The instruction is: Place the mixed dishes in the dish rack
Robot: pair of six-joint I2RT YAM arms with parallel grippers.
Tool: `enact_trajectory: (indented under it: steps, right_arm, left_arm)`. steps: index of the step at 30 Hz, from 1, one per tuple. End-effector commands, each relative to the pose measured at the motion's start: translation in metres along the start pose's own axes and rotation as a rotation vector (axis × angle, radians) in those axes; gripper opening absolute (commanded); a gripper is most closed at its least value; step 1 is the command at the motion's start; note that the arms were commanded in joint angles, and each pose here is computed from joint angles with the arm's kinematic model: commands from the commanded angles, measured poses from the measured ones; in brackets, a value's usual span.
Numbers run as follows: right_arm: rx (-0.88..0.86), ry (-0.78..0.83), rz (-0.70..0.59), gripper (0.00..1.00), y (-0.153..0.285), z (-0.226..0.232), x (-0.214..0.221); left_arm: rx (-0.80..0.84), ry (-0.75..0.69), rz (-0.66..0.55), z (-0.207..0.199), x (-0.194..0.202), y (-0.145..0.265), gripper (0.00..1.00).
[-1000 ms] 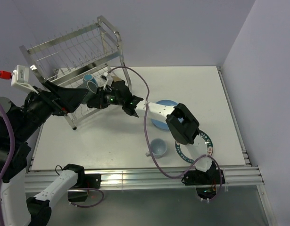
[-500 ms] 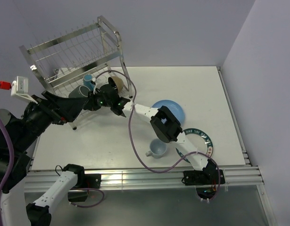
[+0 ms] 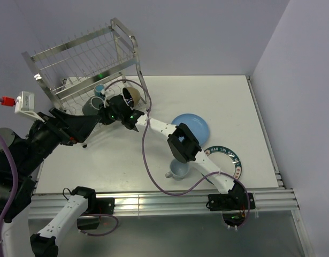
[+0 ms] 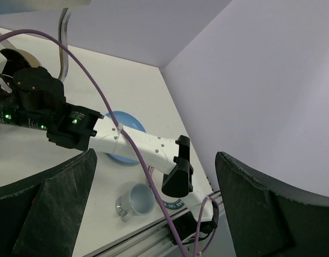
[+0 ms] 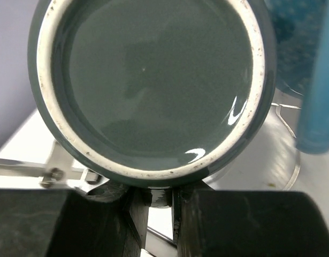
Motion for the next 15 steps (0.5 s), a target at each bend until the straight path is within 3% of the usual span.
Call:
enact_trajectory:
  steps: [1,14,15]
  right_arm:
    - [0.001,0.097,-0.121,0.00,0.004,0.016,-0.044]
    - [0.061,0.108,-0.089,0.00,0.003,0.004,-0.035]
    - [0.064,0.108,-0.087,0.08,0.003,0.003,-0.036]
  left_arm:
    - [0.019,-0.019,-0.006,-0.002,0.001,0.001,0.99]
    - [0.021,-0.019,0.011,0.001,0.007,0.001,0.99]
    - [0.021,-0.019,0.011,0.001,0.007,0.001,0.99]
Point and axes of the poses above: each gripper's point midway between its finger pads, its own y axis back along the fingers, its own z axis along the line the jaws close on, x = y × z, the point moved 1 cm from there along y, back along the fingers, and after that the axes turned 6 degrees about -y, right-handed, at the moved point
